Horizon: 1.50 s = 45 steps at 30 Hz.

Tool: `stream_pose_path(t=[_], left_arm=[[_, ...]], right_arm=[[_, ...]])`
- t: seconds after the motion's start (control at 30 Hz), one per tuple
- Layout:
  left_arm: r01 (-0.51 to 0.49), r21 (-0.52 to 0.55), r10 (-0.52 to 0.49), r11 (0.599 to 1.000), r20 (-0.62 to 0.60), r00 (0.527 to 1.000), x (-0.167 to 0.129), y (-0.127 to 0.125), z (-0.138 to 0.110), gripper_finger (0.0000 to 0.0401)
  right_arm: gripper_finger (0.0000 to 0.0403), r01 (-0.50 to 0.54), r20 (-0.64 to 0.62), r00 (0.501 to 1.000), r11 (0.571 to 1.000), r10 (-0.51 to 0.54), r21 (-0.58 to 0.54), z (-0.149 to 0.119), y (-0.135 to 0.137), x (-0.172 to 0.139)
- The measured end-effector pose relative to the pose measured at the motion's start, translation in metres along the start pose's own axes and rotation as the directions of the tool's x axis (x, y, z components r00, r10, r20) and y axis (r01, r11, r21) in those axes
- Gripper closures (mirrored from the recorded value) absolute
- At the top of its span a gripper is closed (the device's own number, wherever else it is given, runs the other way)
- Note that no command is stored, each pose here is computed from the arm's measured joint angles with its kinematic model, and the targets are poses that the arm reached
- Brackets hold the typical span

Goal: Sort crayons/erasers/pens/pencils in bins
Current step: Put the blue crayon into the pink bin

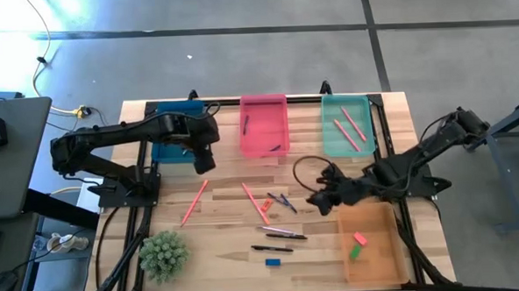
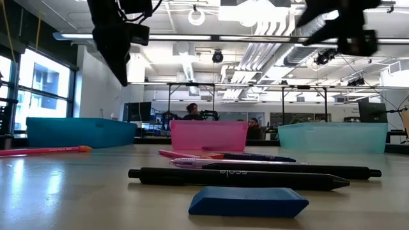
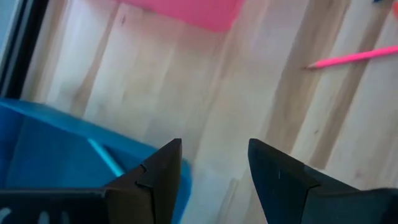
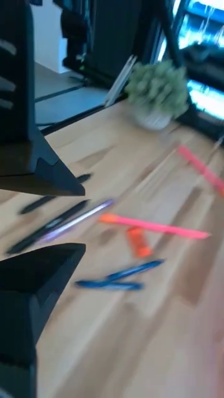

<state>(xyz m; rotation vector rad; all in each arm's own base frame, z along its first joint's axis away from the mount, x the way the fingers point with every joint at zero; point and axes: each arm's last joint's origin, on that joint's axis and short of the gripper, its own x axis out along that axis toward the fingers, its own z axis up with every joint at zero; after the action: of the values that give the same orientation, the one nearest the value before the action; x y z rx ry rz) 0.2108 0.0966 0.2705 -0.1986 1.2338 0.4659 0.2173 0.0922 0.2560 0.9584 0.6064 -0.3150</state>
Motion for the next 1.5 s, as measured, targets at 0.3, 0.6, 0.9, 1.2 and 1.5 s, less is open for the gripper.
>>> stream_pose_path(t=[0.3,0.6,0.9,1.2,1.5], left_arm=[[-0.027,0.013,0.027,1.0,-0.017,0.999,0.001,0.012,-0.001,0.0229],[-0.043,-0.022,0.042,0.999,-0.032,0.999,0.002,0.023,-0.003,0.0229],[-0.093,-0.046,0.09,0.995,-0.059,0.994,0.003,0.034,-0.006,0.0229],[-0.105,-0.057,0.101,0.993,-0.065,0.993,0.003,0.042,-0.007,0.0229],[-0.105,-0.061,0.101,0.993,-0.065,0.993,0.003,0.043,-0.007,0.0229]], right_arm=[[0.0277,-0.003,0.128,0.991,0.985,0.025,-0.17,0.046,0.026,0.004],[0.0277,0.305,-0.025,0.946,0.911,-0.324,-0.279,0.06,0.035,0.029],[0.0277,0.444,-0.147,0.848,0.835,-0.508,-0.326,0.047,0.03,0.071],[0.0277,0.493,-0.23,0.8,0.827,-0.553,-0.271,0.033,0.022,0.111],[0.0277,0.518,-0.274,0.777,0.823,-0.567,-0.233,0.023,0.014,0.135]])
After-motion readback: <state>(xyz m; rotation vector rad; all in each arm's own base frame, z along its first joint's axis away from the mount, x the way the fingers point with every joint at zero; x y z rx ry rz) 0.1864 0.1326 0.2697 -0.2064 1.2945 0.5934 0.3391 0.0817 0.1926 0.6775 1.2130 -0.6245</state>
